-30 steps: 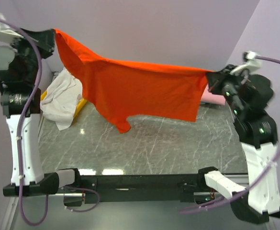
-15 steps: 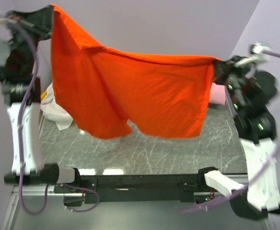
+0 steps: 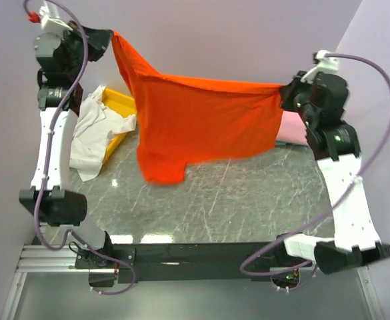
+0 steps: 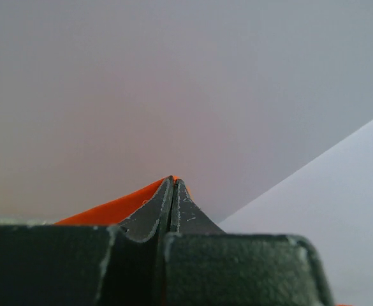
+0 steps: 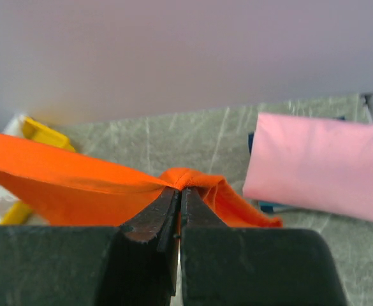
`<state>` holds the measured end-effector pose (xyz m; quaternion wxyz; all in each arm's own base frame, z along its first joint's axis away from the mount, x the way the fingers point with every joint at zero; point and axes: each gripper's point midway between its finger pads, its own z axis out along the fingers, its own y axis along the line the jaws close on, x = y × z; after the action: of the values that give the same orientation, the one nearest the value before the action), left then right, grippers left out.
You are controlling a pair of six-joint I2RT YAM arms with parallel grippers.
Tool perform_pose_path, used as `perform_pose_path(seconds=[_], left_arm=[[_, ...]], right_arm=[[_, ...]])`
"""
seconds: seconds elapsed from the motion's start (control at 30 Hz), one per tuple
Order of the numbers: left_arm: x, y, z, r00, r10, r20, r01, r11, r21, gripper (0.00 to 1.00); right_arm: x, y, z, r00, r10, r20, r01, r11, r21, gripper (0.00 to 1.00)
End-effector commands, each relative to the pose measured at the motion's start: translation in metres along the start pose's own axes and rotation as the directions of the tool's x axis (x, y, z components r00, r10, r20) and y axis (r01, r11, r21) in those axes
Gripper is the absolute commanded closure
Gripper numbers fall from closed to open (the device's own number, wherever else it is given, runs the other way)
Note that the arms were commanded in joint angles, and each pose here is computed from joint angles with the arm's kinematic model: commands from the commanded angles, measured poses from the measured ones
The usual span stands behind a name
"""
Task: Fold and stack the t-shirts
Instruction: Flatten the tshirt out
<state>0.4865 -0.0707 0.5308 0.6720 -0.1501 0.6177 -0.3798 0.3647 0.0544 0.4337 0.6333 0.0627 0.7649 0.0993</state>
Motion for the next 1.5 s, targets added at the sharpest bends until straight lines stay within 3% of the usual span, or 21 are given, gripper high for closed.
perform_pose_path(seconds=[0.0,0.27,0.5,0.63,0.73,0.9,1.03,1.07,1.1,1.13,1.17,1.2,1.23,1.27,1.3,1.33,1.37,1.4,1.43,1.47], left_arm=[[-0.084,-0.105,-0.067,0.96,0.042,0.278,-0.104,0.972,0.212,1.0],[-0.12,-0.157,-0.151,0.882,0.046,0.47,-0.191,0.944,0.267,1.0],[-0.139,-0.209,-0.233,0.791,0.081,0.607,-0.335,0.887,0.319,1.0],[-0.143,-0.226,-0.253,0.759,0.111,0.642,-0.401,0.856,0.327,0.99],[-0.138,-0.228,-0.246,0.776,0.124,0.618,-0.413,0.841,0.35,1.0],[-0.099,-0.166,-0.153,0.908,0.111,0.404,-0.255,0.912,0.321,0.99],[-0.018,-0.094,-0.07,0.985,0.071,0.156,-0.108,0.964,0.244,0.99],[0.011,-0.063,-0.04,0.995,0.059,0.08,-0.074,0.978,0.197,0.99],[0.034,-0.048,-0.025,0.998,0.054,0.014,-0.056,0.981,0.185,0.99],[0.057,-0.032,-0.011,0.998,0.04,-0.049,-0.032,0.987,0.16,0.99],[0.102,0.012,0.015,0.986,0.003,-0.166,0.01,0.997,0.078,0.99],[0.126,0.028,0.025,0.973,-0.013,-0.231,0.027,0.998,0.06,0.99],[0.148,0.037,0.033,0.957,-0.015,-0.291,0.032,0.998,0.055,0.97],[0.189,0.072,0.047,0.929,-0.043,-0.367,0.044,0.999,-0.007,0.9],[0.225,0.098,0.057,0.903,-0.046,-0.427,0.023,0.998,-0.058,0.69],[0.227,0.094,0.057,0.902,-0.034,-0.431,0.01,0.998,-0.057,0.57],[0.254,0.114,0.06,0.876,-0.047,-0.48,0.003,0.996,-0.093,0.46],[0.262,0.116,0.062,0.87,-0.041,-0.492,-0.008,0.995,-0.097,0.33],[0.273,0.112,0.063,0.86,-0.024,-0.509,-0.025,0.996,-0.089,0.3],[0.279,0.114,0.061,0.856,-0.023,-0.516,-0.033,0.995,-0.099,0.28]], right_arm=[[-0.066,0.016,-0.055,0.97,0.042,0.239,-0.022,0.996,-0.087,1.0],[-0.087,0.016,-0.121,0.9,0.063,0.432,0.001,0.989,-0.146,1.0],[-0.109,0.015,-0.168,0.848,0.117,0.517,-0.034,0.985,-0.168,1.0],[-0.116,0.014,-0.188,0.835,0.144,0.532,-0.057,0.983,-0.175,1.0],[-0.109,0.01,-0.185,0.846,0.179,0.502,-0.105,0.98,-0.171,1.0],[-0.052,-0.029,-0.128,0.916,0.195,0.35,-0.228,0.972,0.054,1.0],[0.013,-0.056,-0.076,0.961,0.159,0.225,-0.205,0.959,0.196,1.0],[0.048,-0.073,-0.055,0.976,0.156,0.154,-0.192,0.947,0.257,1.0],[0.058,-0.075,-0.043,0.975,0.168,0.143,-0.199,0.949,0.243,1.0],[0.095,-0.087,-0.024,0.982,0.176,0.064,-0.187,0.942,0.28,1.0],[0.108,-0.1,-0.015,0.978,0.203,0.049,-0.208,0.929,0.306,1.0],[0.122,-0.104,-0.006,0.977,0.212,0.02,-0.208,0.928,0.31,1.0],[0.148,-0.118,0.011,0.974,0.226,-0.029,-0.203,0.918,0.342,1.0],[0.16,-0.129,0.018,0.97,0.236,-0.049,-0.202,0.908,0.367,1.0],[0.182,-0.132,0.038,0.962,0.248,-0.117,-0.193,0.915,0.353,0.96],[0.191,-0.137,0.046,0.955,0.256,-0.152,-0.188,0.914,0.359,0.83],[0.199,-0.139,0.054,0.946,0.259,-0.193,-0.179,0.918,0.354,0.68],[0.205,-0.142,0.061,0.933,0.272,-0.234,-0.179,0.918,0.353,0.62],[0.213,-0.144,0.07,0.913,0.283,-0.293,-0.166,0.916,0.366,0.57],[0.214,-0.143,0.074,0.909,0.271,-0.316,-0.152,0.923,0.353,0.36]])
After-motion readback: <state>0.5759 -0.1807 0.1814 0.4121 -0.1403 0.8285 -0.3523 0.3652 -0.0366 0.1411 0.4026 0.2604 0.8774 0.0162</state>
